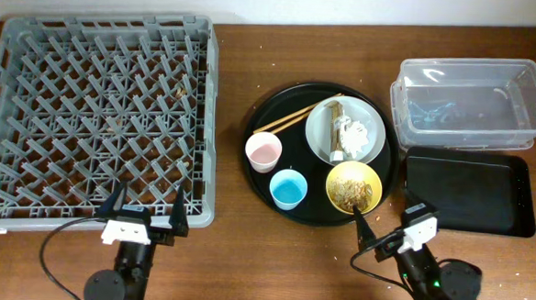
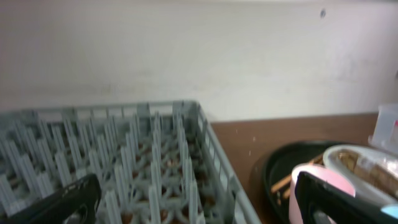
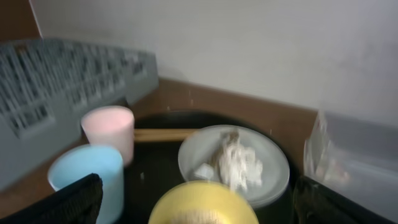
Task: Sort waste into correct bins and load items into the dishwasher rack
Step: 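Reach right gripper to the white plate and grasp the tissue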
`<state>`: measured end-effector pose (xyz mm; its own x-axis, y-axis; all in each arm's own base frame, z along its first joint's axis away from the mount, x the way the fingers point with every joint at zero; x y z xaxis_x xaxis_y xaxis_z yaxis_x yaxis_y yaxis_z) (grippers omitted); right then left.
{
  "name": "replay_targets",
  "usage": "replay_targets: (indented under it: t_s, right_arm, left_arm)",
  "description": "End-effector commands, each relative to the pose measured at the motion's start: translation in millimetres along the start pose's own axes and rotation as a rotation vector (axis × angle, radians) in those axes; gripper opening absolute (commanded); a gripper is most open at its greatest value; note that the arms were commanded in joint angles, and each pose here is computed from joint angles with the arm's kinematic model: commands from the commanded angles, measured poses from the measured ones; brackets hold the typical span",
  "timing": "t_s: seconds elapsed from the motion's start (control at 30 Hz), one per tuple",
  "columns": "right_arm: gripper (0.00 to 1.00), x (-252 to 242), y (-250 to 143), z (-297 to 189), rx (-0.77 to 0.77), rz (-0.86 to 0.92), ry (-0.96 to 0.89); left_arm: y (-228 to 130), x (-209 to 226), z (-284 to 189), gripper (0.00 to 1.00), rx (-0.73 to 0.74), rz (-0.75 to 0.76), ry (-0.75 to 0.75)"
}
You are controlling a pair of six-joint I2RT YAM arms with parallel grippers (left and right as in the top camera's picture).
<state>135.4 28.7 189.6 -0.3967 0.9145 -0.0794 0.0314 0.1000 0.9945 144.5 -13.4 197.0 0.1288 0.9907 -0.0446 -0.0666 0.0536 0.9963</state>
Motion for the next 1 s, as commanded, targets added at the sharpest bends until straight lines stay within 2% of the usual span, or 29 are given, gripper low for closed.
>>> replay_targets:
  t_s: [0.0,0.07,0.17,0.27,0.33,0.37,0.4,0.5,0.53,0.57,0.6,0.67,0.83,0.97]
  right_arm:
    - [0.98,2,56,-11,0.002,0.05,0.037]
    - [0.99,-3,85,-7,0.108,0.106,0.046]
    - [0.98,-22,127,25,0.36,0.289,0.036]
    - [0.98,-40,156,62,0.577,0.374,0.05]
    - [0.99,-40,165,89,0.656,0.487,0.224]
    - [0.98,-43,151,113,0.71,0.555,0.298]
    - [0.86,-57,115,132,0.889,0.611,0.106]
    - [0.79,-61,86,153,1.006,0.512,-0.043]
    - [0.72,-63,77,162,1.034,0.461,-0.103]
    - [0.7,-68,63,175,1.057,0.424,-0.194]
    - [0.63,-73,50,186,1.065,0.434,-0.251]
    - [0.6,-78,23,209,1.079,0.444,-0.258]
    - [0.61,-81,-44,245,1.138,0.455,-0.249]
    - [0.5,-79,-61,251,1.16,0.477,-0.219]
  left_arm:
    - [49,-3,1,0.99,0.075,0.01,-0.011]
    - [80,-5,13,0.99,0.22,-0.004,-0.028]
    - [126,-10,54,0.99,0.445,-0.039,-0.084]
    - [146,-15,96,0.99,0.666,-0.098,-0.168]
    - [153,-16,118,0.99,0.752,-0.129,-0.199]
    - [147,-24,126,0.99,0.795,-0.197,-0.311]
    - [141,-25,132,0.99,0.813,-0.209,-0.329]
    - [136,-25,136,0.99,0.833,-0.217,-0.331]
    - [136,-25,136,0.99,0.835,-0.219,-0.336]
    - [135,-28,137,0.99,0.839,-0.216,-0.348]
    - [134,-31,137,0.99,0.843,-0.213,-0.359]
    - [134,-37,136,0.99,0.846,-0.205,-0.38]
    - [134,-39,136,0.99,0.848,-0.203,-0.387]
    - [134,-39,136,0.99,0.847,-0.203,-0.386]
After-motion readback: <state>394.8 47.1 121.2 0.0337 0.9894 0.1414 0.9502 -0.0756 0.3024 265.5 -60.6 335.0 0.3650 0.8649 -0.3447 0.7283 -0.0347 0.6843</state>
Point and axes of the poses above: each gripper's point midway between its finger pads, its own z axis out along the fingers, its own x axis along the line the jaws close on, y = z × x, the point moved 10 cm from there along -z, back along the fingers, and after that the axes turned 2 degrees about -z, right-handed, at the moved point
